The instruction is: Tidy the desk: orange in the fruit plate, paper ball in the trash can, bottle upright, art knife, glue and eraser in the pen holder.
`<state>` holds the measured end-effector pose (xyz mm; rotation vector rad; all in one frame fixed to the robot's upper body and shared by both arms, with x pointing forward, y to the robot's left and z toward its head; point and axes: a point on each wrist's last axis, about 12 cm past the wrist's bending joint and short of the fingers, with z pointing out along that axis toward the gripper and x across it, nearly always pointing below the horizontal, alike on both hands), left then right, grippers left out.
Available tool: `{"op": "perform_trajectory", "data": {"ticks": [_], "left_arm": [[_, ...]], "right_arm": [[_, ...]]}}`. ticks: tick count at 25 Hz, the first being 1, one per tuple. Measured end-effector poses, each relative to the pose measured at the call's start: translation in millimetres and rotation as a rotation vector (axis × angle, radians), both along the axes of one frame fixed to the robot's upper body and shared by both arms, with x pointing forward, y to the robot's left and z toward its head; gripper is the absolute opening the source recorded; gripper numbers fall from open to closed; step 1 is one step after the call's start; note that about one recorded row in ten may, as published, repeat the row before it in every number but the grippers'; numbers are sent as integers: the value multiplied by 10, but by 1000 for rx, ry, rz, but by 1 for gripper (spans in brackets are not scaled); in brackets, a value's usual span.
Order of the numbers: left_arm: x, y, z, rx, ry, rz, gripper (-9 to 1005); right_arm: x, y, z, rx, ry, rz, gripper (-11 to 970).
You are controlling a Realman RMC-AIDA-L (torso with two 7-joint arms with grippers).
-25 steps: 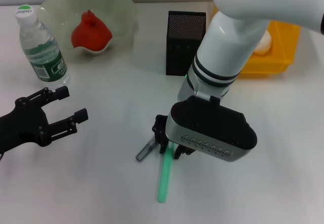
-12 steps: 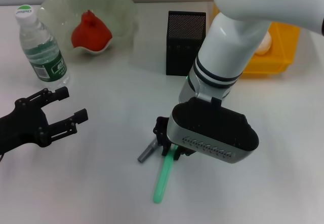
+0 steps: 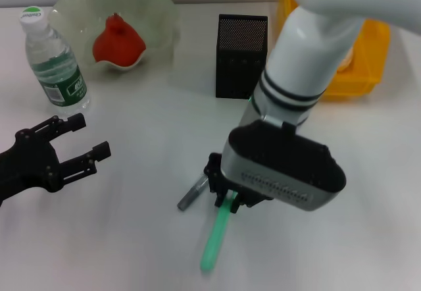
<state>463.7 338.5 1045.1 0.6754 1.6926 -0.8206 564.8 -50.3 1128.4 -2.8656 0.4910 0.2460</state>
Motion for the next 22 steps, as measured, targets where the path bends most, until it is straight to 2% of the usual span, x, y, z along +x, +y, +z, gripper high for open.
{"op": "perform_trajectory", "data": {"ticks": [8, 10, 11, 16, 17, 20, 22], "left_arm": [[1, 27, 37, -6, -9, -9, 800], [5, 41, 60, -9, -17, -15, 800], [5, 44, 66, -11, -19, -16, 800], [3, 82, 132, -23, -35, -42, 800], [2, 85, 137, -25, -37, -44, 800], [-14, 102, 169, -45, -52, -47, 800], [-32, 104, 177, -55, -60, -50, 800]], "right_arm": [[37, -106, 229, 78, 68, -146, 176], [64, -165, 298, 122, 100, -222, 176], [64, -165, 298, 122, 100, -222, 176], [126, -320, 320, 221, 174, -410, 176], [126, -320, 320, 221, 174, -410, 176], [141, -463, 263, 308, 241, -523, 176], [140, -512, 243, 331, 255, -550, 176]]}}
